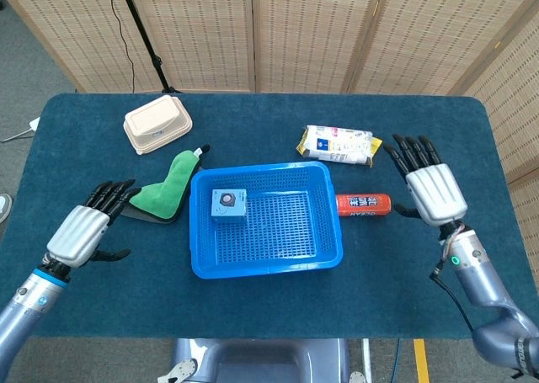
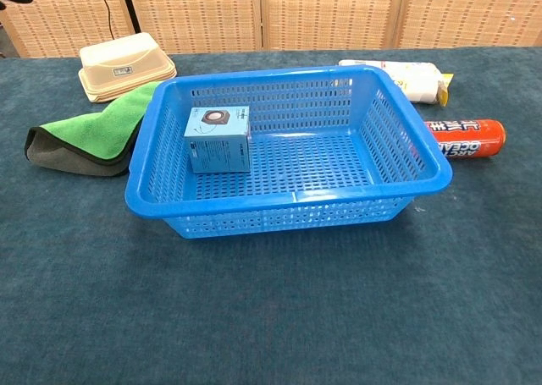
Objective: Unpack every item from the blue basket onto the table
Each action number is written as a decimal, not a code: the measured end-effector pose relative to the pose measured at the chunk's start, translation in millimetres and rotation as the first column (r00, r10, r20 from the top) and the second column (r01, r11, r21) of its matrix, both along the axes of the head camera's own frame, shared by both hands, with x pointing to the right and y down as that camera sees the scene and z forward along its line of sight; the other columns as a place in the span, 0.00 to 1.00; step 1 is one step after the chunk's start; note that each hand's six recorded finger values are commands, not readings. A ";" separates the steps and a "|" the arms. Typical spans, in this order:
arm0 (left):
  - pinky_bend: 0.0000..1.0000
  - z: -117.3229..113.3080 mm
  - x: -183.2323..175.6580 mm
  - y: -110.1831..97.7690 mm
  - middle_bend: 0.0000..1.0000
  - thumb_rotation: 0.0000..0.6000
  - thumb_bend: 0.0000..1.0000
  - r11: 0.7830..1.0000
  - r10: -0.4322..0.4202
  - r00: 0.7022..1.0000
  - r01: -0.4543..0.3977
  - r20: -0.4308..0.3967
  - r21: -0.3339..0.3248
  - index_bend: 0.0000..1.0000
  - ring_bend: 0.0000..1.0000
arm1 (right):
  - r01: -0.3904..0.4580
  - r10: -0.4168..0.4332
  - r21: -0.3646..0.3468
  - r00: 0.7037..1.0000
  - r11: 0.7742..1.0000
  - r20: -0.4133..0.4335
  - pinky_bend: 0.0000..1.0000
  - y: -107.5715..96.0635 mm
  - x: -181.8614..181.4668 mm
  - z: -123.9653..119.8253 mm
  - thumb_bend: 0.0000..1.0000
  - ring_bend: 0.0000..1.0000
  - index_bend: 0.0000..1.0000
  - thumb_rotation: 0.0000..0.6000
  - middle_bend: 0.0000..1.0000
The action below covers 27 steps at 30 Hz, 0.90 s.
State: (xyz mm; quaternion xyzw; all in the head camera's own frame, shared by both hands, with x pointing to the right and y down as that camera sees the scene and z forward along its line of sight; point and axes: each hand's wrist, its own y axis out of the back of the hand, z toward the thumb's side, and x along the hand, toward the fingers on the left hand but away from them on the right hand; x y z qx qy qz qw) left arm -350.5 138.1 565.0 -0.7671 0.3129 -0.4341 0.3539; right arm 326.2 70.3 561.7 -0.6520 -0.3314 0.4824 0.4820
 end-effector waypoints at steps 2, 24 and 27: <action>0.00 -1.8 11.7 -3.3 0.00 1.00 0.11 1.000 0.026 1.000 -0.026 -0.011 0.004 0.00 0.00 | 0.001 -0.001 -0.002 1.000 1.000 -0.009 0.00 16.2 13.7 -3.4 0.00 0.00 0.00 1.00 0.00; 0.00 60.4 146.8 -22.3 0.00 1.00 0.11 0.979 0.190 0.975 -0.179 0.115 -0.103 0.00 0.00 | -0.093 0.093 0.014 0.995 0.996 0.021 0.00 120.5 113.1 -12.8 0.00 0.00 0.00 1.00 0.00; 0.00 69.7 164.7 -21.4 0.00 1.00 0.11 0.977 0.190 0.977 -0.177 0.099 -0.121 0.00 0.00 | -0.091 0.090 0.034 0.995 0.995 0.031 0.00 120.2 112.7 -19.7 0.00 0.00 0.00 1.00 0.00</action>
